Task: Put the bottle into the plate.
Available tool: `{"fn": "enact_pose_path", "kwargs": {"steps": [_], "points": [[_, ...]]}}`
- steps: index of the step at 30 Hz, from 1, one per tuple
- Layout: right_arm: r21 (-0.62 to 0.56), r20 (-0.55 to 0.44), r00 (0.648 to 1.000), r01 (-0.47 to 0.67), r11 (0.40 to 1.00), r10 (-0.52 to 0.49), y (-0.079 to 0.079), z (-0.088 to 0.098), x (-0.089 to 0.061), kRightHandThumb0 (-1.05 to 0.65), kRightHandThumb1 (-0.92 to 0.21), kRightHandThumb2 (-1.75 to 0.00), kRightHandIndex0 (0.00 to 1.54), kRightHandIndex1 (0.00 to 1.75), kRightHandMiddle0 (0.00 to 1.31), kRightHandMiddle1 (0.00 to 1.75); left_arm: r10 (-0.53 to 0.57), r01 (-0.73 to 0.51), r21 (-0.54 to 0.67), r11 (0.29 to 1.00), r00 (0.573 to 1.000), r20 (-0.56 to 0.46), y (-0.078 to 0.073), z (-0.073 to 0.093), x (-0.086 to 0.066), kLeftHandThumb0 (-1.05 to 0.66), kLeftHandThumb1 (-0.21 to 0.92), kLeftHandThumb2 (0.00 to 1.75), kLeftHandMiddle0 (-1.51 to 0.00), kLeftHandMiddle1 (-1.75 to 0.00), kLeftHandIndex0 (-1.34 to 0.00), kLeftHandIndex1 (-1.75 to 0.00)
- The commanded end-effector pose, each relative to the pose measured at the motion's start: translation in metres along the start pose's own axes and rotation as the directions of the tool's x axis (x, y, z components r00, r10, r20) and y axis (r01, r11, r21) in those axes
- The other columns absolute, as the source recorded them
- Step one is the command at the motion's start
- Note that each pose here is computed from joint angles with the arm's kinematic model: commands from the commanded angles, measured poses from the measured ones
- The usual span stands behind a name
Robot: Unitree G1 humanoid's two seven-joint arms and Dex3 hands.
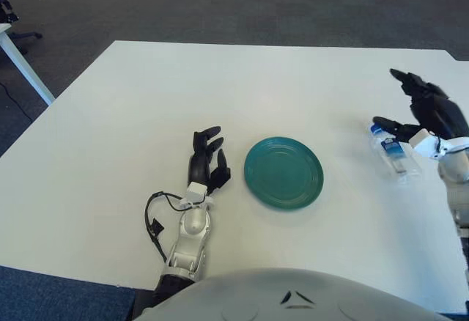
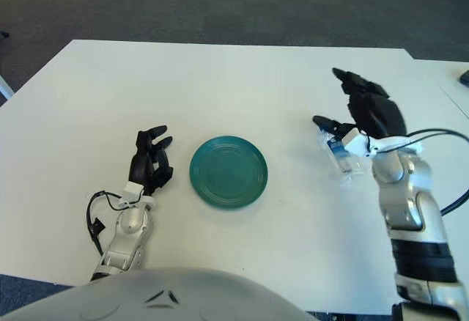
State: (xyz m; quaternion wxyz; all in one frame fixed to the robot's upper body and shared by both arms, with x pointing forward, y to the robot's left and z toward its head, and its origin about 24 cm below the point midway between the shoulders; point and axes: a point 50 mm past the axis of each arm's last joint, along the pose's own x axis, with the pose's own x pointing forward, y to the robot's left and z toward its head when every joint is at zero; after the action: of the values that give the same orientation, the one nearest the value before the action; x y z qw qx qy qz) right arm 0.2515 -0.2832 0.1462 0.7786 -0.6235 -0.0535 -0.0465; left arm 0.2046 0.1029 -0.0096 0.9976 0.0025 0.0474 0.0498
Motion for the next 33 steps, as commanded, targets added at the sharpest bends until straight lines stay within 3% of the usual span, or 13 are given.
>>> {"fn": "enact_pose_path", "kwargs": {"steps": [1,4,14,18,22,33], "points": [[-0.15,-0.002,1.0,0.006,0.989,-0.006,-0.012,0.001,0.008,-1.05,-0.92,-0.84,0.0,0.0,0.0,0.0,0.006,-0.004,0.014,1.0,0.994,-0.105,0.001,-0.018,-0.007,-0.76,0.92,0.9,-0.28,-0.63,0.0,-1.08],[-0.227,-0.03,1.0,-0.009,0.974,0.002,-0.017,-0.002,0.011,-1.05,-0.92,-0.85,0.0,0.0,0.0,0.0,0.007,-0.005,0.019,1.0,0.994,-0.111,0.003,-0.019,-0.006,-0.76,0.92,0.91,-0.28,-0.63,0.0,-1.07],[-0.323,-0.127,0.99,-0.092,0.942,0.053,-0.021,-0.003,0.016,-1.05,-0.92,-0.84,0.0,0.0,0.0,0.0,0.007,-0.005,0.018,1.0,0.994,-0.108,0.005,-0.022,-0.004,-0.75,0.92,0.92,-0.29,-0.59,0.0,-1.06],[-0.361,-0.181,0.98,-0.142,0.922,0.08,-0.016,-0.009,0.022,-1.05,-0.92,-0.86,0.0,0.0,0.0,0.0,0.008,-0.007,0.01,1.0,0.995,-0.098,0.006,-0.022,-0.004,-0.74,0.92,0.93,-0.29,-0.57,0.0,-1.06],[-0.351,-0.22,0.972,-0.155,0.924,0.08,-0.007,-0.016,0.023,-1.05,-0.92,-0.87,0.0,0.0,0.0,0.0,0.019,-0.018,0.016,1.0,0.996,-0.085,0.008,-0.022,-0.005,-0.74,0.92,0.95,-0.3,-0.57,0.0,-1.07],[-0.251,-0.218,0.975,-0.093,0.964,0.037,-0.003,-0.016,0.017,-1.05,-0.92,-0.86,0.0,0.0,0.0,0.0,0.039,-0.035,0.064,0.997,0.997,-0.064,0.017,-0.023,-0.007,-0.77,0.92,0.97,-0.31,-0.57,-0.02,-1.1]]}}
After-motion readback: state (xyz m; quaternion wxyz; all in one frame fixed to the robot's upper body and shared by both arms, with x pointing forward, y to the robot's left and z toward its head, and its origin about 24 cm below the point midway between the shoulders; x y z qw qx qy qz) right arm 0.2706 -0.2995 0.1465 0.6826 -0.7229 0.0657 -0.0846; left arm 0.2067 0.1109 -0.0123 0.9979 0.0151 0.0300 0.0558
